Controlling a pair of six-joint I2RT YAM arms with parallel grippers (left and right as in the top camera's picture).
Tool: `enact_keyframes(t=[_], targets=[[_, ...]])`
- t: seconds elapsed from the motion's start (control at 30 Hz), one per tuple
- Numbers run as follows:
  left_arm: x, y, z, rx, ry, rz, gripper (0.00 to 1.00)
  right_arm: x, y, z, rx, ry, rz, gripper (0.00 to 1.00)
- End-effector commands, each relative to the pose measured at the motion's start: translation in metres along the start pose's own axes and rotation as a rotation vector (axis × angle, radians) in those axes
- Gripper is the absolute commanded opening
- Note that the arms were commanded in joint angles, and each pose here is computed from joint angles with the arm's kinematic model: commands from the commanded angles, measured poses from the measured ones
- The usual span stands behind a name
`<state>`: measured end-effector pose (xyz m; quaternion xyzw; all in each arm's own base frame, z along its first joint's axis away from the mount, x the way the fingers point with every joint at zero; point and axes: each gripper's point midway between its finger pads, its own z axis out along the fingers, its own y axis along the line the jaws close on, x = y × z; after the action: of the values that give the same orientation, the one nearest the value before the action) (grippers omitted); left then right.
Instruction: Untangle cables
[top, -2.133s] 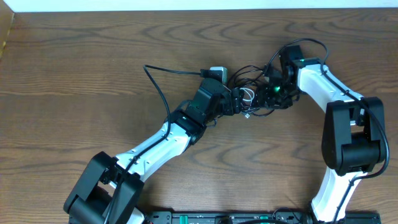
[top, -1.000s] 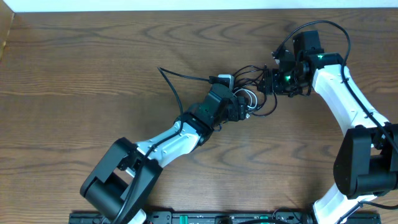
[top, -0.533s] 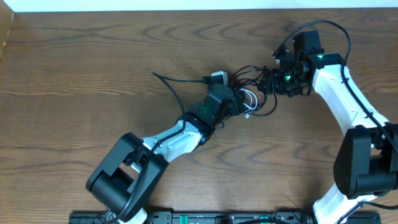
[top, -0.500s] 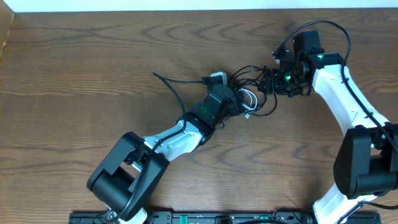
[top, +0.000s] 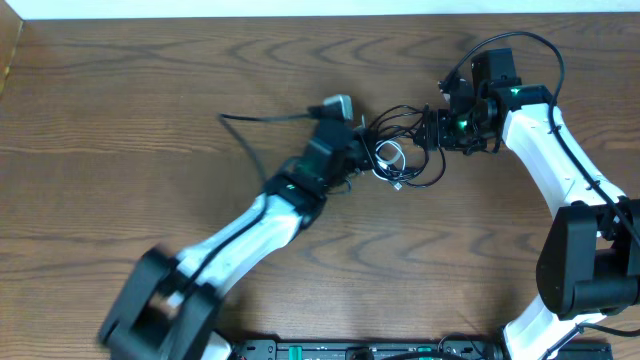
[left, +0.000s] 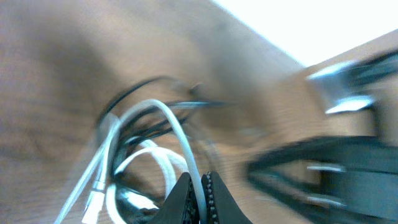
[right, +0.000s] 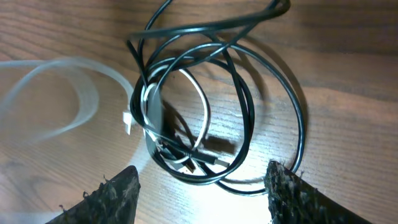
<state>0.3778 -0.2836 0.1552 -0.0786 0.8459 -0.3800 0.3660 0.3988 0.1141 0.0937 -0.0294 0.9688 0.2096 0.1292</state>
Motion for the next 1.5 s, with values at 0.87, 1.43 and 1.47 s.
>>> enact_keyframes(t=[0.87,1.43,1.47], targets=[[-0.100,-0.055,-0.105,0.173,-0.269,0.046,0.07,0.032,0.090,0.025,-0.139,0.069,-0.530,0.54],[-0.115,-0.001,-0.108,0.046,-0.258,-0.177,0.07,0.073,0.104,0.080,-0.183,0.216,-0.792,0.39],[-0.115,0.004,-0.109,0.032,-0.256,-0.198,0.07,0.074,0.104,0.083,-0.185,0.221,-0.800,0.38]])
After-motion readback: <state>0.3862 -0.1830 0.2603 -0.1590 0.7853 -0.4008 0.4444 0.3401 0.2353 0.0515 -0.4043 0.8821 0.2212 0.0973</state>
